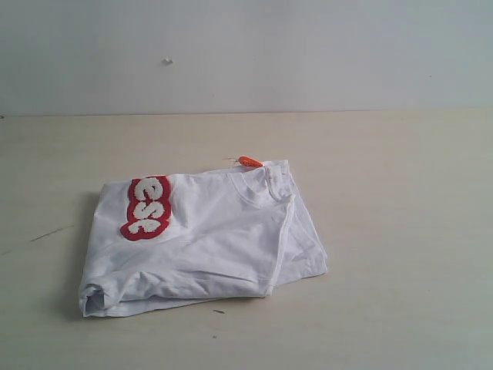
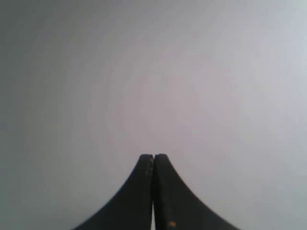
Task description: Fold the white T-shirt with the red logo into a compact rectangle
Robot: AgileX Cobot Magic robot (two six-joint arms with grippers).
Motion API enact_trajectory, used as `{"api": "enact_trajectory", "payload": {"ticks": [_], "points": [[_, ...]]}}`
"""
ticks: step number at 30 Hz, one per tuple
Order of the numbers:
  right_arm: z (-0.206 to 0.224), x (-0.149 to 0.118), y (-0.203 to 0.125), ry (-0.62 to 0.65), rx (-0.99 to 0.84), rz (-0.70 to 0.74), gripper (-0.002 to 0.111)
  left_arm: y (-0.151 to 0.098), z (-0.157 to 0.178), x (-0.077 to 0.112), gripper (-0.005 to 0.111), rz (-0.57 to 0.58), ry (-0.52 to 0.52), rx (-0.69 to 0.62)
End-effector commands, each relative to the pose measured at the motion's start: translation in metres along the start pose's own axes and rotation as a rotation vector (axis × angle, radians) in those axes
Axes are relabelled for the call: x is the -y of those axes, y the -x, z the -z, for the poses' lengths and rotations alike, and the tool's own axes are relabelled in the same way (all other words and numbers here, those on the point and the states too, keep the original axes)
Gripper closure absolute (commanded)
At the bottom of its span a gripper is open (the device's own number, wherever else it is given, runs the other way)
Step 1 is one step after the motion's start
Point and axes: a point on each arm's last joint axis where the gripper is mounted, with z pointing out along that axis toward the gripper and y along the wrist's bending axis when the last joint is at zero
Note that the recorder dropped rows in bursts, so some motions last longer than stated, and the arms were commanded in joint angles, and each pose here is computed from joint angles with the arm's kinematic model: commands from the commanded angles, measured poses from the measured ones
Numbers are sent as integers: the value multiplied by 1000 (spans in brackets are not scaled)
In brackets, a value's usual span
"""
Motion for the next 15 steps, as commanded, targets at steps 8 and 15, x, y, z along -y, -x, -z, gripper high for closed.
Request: {"api": "enact_trajectory", "payload": {"ticks": [8, 15], "points": [[0, 0, 1, -1, 7, 9, 108, 1, 0, 1, 107, -1, -1, -2], [0, 0, 1, -1, 7, 9, 108, -6, -2, 11, 107, -514, 117, -55]]}}
